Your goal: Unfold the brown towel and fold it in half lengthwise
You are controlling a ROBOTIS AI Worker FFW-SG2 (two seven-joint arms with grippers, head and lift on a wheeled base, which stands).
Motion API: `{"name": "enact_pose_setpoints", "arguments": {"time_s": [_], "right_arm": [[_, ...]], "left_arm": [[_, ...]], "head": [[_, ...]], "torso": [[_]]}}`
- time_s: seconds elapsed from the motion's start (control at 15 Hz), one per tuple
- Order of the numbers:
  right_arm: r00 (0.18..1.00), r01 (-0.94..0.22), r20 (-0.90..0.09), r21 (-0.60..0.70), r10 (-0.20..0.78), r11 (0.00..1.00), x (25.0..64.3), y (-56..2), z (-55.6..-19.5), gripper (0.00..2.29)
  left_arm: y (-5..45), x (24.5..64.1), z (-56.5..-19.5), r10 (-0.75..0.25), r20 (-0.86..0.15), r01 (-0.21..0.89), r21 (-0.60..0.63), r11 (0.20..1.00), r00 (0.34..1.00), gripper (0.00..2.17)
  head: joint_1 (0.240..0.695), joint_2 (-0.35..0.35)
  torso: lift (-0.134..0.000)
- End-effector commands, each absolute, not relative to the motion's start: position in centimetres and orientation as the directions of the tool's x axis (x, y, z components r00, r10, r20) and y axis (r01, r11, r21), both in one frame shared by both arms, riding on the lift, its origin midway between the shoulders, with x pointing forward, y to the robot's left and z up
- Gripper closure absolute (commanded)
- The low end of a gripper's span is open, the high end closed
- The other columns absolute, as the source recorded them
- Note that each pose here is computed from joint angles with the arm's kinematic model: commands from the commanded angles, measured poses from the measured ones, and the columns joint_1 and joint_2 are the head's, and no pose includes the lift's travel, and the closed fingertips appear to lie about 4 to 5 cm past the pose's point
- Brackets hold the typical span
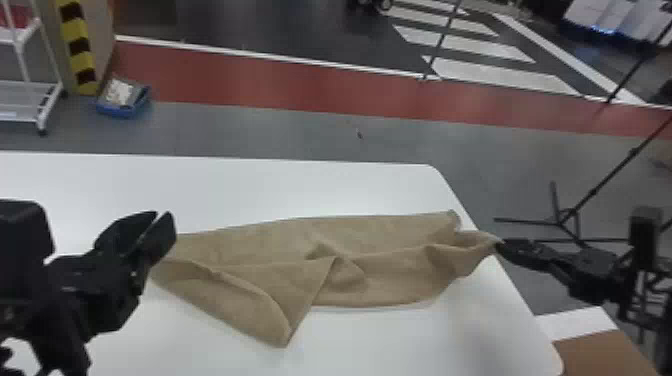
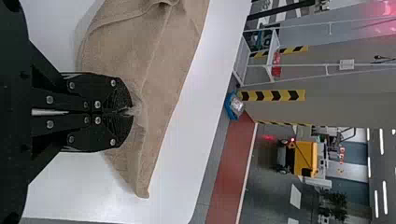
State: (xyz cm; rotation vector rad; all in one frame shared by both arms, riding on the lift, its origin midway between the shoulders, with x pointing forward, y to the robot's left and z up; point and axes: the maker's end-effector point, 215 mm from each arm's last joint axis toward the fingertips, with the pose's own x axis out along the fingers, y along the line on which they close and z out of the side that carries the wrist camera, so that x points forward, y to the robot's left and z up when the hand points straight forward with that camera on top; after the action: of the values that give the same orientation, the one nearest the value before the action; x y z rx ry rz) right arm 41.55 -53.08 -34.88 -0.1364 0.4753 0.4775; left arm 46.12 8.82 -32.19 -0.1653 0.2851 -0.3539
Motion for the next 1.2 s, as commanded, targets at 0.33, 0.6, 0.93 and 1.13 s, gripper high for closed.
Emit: {"name": "enact_pose_setpoints", "arguments": {"time_s": [0.33,0.6,0.93,1.13], "right_arm": [[0.77,-0.482,-0.472,0.013,0.43,0.876,41.4,-51.5,-37.5,1.15],[0.764,-0.491,-0.471,0.019,0.441,0.871,41.7,-50.7,-37.8,1.15],[0.763,-0.492,-0.468,0.024,0.445,0.87,41.6,-50.5,-38.2,1.15],[0.767,-0.488,-0.467,0.021,0.44,0.872,41.4,-50.8,-38.2,1.15]], "left_arm": [[-3.9,39.0,-38.6,-0.526,-0.298,0.533,-0.066,0.844,0.796,0.57],[-6.8,37.1,-40.6,-0.551,-0.291,0.572,-0.015,0.82,0.782,0.46],[-10.1,36.1,-42.9,-0.552,-0.316,0.597,0.06,0.8,0.771,0.43],[-10.8,36.5,-44.5,-0.521,-0.326,0.587,0.148,0.796,0.789,0.43]], "head": [[0.695,-0.35],[0.695,-0.35],[0.695,-0.35],[0.695,-0.35]], "torso": [[-0.107],[-0.107],[-0.107],[-0.107]]}}
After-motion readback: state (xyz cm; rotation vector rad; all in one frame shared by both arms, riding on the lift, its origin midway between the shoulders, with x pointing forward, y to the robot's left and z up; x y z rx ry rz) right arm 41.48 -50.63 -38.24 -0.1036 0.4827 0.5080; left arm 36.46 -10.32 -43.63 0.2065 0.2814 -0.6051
